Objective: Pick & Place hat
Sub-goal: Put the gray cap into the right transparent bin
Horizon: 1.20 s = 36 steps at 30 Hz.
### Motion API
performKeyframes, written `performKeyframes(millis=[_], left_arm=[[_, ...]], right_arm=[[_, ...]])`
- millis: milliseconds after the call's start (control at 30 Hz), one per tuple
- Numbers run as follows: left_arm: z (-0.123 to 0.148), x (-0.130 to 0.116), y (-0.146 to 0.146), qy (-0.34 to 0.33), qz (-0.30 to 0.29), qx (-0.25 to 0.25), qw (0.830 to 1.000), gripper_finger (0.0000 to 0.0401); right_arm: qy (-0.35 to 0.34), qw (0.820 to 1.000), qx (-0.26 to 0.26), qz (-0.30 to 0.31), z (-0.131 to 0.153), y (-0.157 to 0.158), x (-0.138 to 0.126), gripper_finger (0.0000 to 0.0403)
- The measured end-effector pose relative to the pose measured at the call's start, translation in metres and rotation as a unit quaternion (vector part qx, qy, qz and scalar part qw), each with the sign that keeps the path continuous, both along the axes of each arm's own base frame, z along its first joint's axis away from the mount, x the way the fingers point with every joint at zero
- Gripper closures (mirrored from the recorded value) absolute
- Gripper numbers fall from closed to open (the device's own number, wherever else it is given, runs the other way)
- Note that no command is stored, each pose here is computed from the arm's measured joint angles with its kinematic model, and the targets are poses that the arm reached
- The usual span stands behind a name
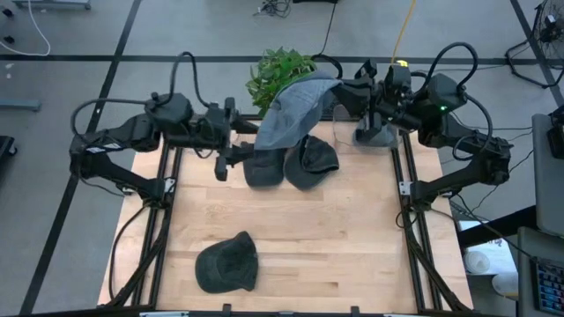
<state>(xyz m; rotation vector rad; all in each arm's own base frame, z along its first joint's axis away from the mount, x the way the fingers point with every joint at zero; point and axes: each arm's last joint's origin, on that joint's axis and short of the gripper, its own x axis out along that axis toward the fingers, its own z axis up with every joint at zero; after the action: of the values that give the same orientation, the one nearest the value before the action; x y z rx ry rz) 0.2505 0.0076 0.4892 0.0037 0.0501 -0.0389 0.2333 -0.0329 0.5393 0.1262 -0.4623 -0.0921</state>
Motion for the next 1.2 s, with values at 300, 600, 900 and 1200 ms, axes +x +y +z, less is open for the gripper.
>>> performKeyframes(millis=[300, 600, 900, 1200], left_arm=[[-0.007, 0.029, -0.003, -0.022, 0.028, 0.013, 0.999, 0.0167], [-0.008, 0.045, -0.004, -0.055, 0.014, 0.011, 0.998, 0.0178], [-0.008, 0.044, -0.003, -0.051, -0.011, -0.016, 0.999, 0.0352], [0.006, 0.021, -0.003, -0.069, -0.048, -0.04, 0.996, 0.0392]], right_arm=[[-0.001, 1.0, -0.005, 0.008, 0.0, 0.0, 0.0, 0.0403], [-0.002, 1.0, -0.006, 0.01, 0.001, 0.0, 0.0, 0.0403], [0.005, 1.0, -0.007, 0.022, -0.001, 0.001, 0.0, 0.0403], [0.022, 0.999, -0.005, 0.03, -0.003, 0.003, 0.0, 0.039]])
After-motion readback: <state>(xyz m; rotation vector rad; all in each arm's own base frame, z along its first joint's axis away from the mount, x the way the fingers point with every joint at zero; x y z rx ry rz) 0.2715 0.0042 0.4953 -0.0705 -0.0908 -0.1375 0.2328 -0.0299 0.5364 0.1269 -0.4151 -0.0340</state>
